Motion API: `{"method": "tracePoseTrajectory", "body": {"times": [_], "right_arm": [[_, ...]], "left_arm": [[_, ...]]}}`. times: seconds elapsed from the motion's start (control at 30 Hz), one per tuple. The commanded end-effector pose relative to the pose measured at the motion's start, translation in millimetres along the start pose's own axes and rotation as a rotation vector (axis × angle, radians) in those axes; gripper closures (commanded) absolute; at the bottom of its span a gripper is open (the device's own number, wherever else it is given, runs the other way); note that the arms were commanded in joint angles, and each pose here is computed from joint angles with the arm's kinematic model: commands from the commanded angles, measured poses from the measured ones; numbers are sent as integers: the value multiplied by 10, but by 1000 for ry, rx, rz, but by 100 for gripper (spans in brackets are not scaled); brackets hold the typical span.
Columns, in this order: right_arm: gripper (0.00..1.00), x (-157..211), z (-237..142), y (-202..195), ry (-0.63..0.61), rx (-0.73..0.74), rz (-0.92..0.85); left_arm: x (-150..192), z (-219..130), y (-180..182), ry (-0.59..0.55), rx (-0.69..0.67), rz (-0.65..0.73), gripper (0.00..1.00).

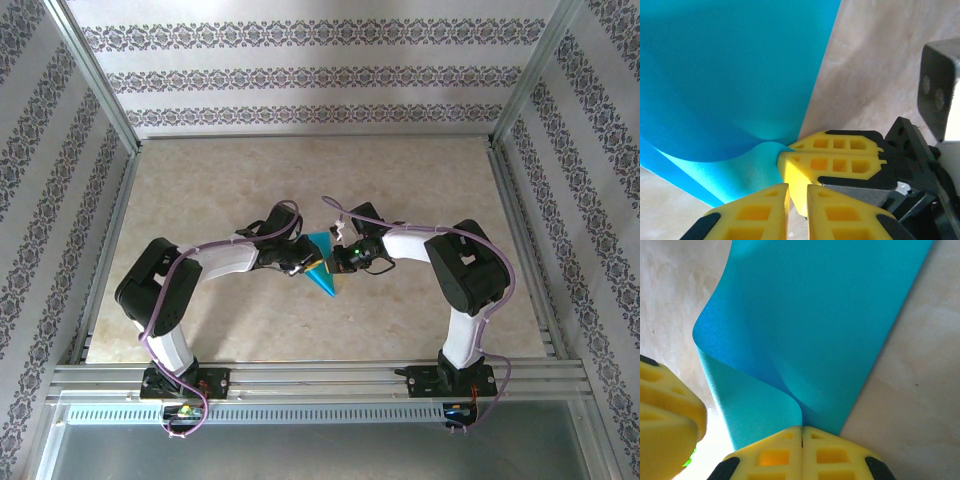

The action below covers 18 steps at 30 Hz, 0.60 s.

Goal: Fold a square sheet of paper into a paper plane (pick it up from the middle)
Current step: Third fold the triangle at the center of the table.

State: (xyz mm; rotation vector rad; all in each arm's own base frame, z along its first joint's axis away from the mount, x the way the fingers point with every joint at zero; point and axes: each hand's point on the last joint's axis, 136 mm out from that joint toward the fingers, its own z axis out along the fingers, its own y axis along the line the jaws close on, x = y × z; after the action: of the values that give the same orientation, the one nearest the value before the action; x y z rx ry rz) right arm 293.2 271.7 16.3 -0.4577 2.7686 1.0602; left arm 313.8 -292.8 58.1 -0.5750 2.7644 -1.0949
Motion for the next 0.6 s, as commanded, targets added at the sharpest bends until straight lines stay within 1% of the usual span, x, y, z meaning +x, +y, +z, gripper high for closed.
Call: {"method": "tracePoseTrajectory", "body": {"times": [0.0, 0.33, 0.57], "right_arm": [[99, 119, 94, -123, 51, 53, 15], [99, 134, 99, -140, 62, 62, 20], [99, 144, 111, -162, 68, 66, 27]], "left_arm": [[93, 97, 47, 26, -4, -18, 83], [123, 194, 274, 38, -68, -33, 84], [132, 194, 363, 32, -95, -45, 84]]}}
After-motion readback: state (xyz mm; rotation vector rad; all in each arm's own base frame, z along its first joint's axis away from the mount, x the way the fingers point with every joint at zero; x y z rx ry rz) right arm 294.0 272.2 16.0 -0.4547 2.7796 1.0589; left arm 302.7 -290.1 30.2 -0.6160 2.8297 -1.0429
